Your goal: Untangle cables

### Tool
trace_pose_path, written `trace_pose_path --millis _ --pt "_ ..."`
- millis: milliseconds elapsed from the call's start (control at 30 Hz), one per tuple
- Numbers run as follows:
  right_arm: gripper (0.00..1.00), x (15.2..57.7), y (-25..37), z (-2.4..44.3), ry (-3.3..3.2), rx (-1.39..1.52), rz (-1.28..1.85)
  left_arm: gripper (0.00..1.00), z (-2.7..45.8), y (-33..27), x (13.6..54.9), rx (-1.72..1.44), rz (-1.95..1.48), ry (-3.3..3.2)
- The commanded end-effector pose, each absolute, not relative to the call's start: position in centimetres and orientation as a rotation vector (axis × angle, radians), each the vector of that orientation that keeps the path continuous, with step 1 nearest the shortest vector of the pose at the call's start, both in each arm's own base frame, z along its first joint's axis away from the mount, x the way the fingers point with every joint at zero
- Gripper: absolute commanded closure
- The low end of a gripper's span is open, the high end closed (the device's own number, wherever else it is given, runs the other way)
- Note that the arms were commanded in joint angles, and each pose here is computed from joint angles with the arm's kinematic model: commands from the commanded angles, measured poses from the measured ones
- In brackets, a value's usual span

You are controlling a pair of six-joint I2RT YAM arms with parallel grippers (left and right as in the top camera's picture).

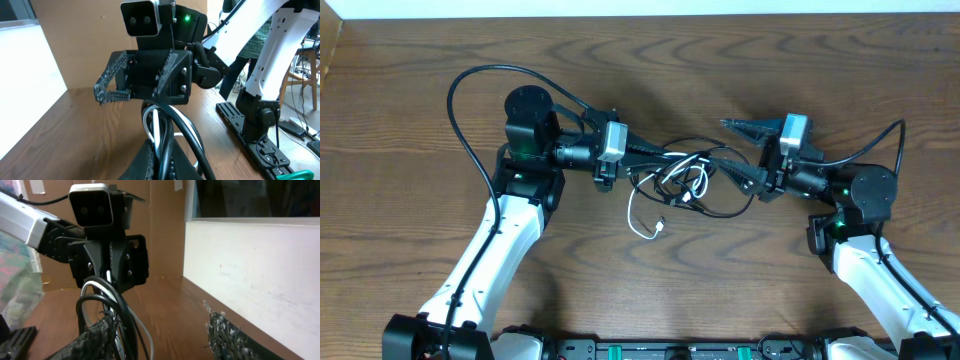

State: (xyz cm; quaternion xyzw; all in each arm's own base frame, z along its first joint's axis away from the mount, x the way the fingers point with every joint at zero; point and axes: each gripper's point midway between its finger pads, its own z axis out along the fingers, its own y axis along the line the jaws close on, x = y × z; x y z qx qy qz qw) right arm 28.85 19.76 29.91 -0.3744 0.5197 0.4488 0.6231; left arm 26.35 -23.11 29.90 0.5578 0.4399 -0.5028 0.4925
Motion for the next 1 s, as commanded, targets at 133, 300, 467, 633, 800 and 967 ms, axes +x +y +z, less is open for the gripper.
trace_pose_path --millis 133,300,467,633,800,967 --pt "0.47 28.8 20.6 29.8 1.213 -0.850 1.050 0.92 30.7 -24.4 24.9 1.414 -1.248 0.988" --pt "0.80 28.8 20.6 29.8 1.213 -0.851 1.051 0.92 30.8 -24.6 25.0 1.414 -1.240 0.987" --pt "0.73 27.9 21.5 29.7 1.201 -0.887 1.083 0.92 30.8 -24.6 25.0 1.414 -1.239 0.986" --pt "0.69 27.3 22.6 28.8 1.233 -0.911 1.123 0.92 30.8 -24.6 25.0 1.413 -1.239 0.987" --pt "0.68 26.4 22.9 28.4 1.227 -0.965 1.163 0.92 30.8 -24.6 25.0 1.414 -1.239 0.986" --pt "0.64 25.5 23.0 28.3 1.213 -1.012 1.191 0.92 30.8 -24.6 25.0 1.413 -1.239 0.987"
